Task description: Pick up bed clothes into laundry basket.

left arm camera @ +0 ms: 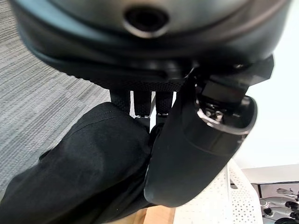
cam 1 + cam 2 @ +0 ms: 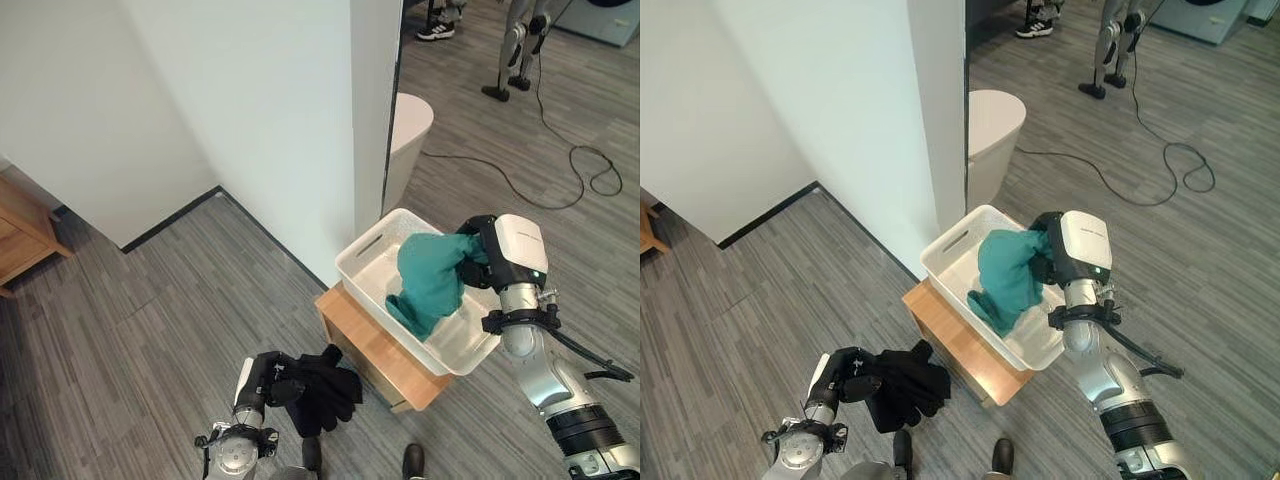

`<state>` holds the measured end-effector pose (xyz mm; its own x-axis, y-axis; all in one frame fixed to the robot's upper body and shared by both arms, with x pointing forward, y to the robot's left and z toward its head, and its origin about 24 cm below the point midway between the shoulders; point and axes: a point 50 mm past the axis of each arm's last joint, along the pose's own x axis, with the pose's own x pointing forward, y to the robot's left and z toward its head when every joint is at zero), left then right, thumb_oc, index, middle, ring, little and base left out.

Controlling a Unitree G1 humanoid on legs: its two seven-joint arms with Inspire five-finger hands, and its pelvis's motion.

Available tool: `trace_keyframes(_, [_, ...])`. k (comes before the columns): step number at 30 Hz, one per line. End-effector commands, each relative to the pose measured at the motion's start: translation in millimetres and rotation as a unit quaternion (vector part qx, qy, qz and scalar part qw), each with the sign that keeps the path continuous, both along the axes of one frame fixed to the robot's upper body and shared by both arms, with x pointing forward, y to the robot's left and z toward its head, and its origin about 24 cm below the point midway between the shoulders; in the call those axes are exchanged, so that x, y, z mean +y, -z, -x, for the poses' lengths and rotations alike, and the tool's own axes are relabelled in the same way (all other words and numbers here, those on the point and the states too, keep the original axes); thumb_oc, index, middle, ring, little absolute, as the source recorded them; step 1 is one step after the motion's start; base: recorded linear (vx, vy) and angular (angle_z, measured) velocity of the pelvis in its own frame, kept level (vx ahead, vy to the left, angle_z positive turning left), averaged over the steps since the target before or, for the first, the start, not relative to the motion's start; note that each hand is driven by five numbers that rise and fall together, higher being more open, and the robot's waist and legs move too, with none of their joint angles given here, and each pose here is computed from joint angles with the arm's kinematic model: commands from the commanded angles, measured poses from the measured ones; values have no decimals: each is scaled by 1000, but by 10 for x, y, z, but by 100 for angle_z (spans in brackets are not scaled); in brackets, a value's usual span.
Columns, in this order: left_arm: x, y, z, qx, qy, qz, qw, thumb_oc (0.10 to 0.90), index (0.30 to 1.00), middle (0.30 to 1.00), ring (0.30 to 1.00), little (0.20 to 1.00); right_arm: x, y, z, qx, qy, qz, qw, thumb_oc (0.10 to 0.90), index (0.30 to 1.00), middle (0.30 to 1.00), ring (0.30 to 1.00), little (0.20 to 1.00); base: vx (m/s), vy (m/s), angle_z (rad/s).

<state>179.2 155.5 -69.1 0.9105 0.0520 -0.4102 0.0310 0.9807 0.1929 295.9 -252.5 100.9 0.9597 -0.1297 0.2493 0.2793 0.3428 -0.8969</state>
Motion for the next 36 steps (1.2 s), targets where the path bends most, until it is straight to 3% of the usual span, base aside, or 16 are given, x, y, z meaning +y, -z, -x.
trace_keyframes(1, [-56, -453, -392, -130, 34, 5, 991, 400, 300, 300, 300, 300, 266, -549, -147, -138, -49, 5, 989, 400, 300, 300, 300, 300, -59, -12, -1])
trace_keyframes(2, [-61, -462, -404, -133, 34, 5, 991, 400, 300, 300, 300, 300, 302, -512, -160, -131, -54, 5, 990, 458, 387, 387, 387, 387, -40, -11, -1])
trace_keyframes(3, [-66, -463, -405, -134, 35, 3, 990, 400, 300, 300, 300, 300, 359, -440, -165, -119, -62, 3, 991, 800, 900, 900, 900, 900, -40, -11, -2])
trace_keyframes(10, [53, -456, -422, -136, 7, -20, 990, 400, 300, 300, 300, 300, 444, -426, -152, -127, -81, 7, 989, 800, 900, 900, 900, 900, -7, -16, 3])
trace_keyframes(19, [393, -442, -378, -133, -47, -127, 982, 400, 300, 300, 300, 300, 225, -699, 22, -212, -40, -16, 976, 800, 900, 900, 900, 900, 34, -15, 0])
trace_keyframes(24, [716, -751, -448, -200, -108, -211, 951, 400, 300, 300, 300, 300, -100, -670, 278, -222, 13, -8, 975, 800, 900, 900, 900, 900, 43, -47, -1])
trace_keyframes(27, [815, -1128, -540, -279, -133, -239, 921, 400, 300, 300, 300, 300, -325, -442, 434, -179, 61, -10, 982, 800, 900, 900, 900, 900, 20, -58, -2])
trace_keyframes(29, [753, -1582, -652, -377, -129, -238, 886, 400, 300, 300, 300, 300, -573, -82, 584, -101, 120, -16, 987, 800, 900, 900, 900, 900, -20, -79, -2])
trace_keyframes(30, [750, -1584, -650, -377, -128, -238, 886, 400, 300, 300, 300, 300, -579, -76, 585, -102, 121, -16, 987, 800, 900, 900, 900, 900, -74, -130, -7])
trace_keyframes(31, [568, -2018, -744, -470, -104, -203, 853, 400, 300, 300, 300, 300, -784, 283, 721, -24, 176, -28, 984, 800, 900, 900, 900, 900, -48, -82, -2])
trace_keyframes(36, [264, -2544, -842, -569, -57, -129, 810, 400, 300, 300, 300, 300, -956, 673, 864, 58, 227, -45, 971, 800, 900, 900, 900, 900, -48, -81, -12])
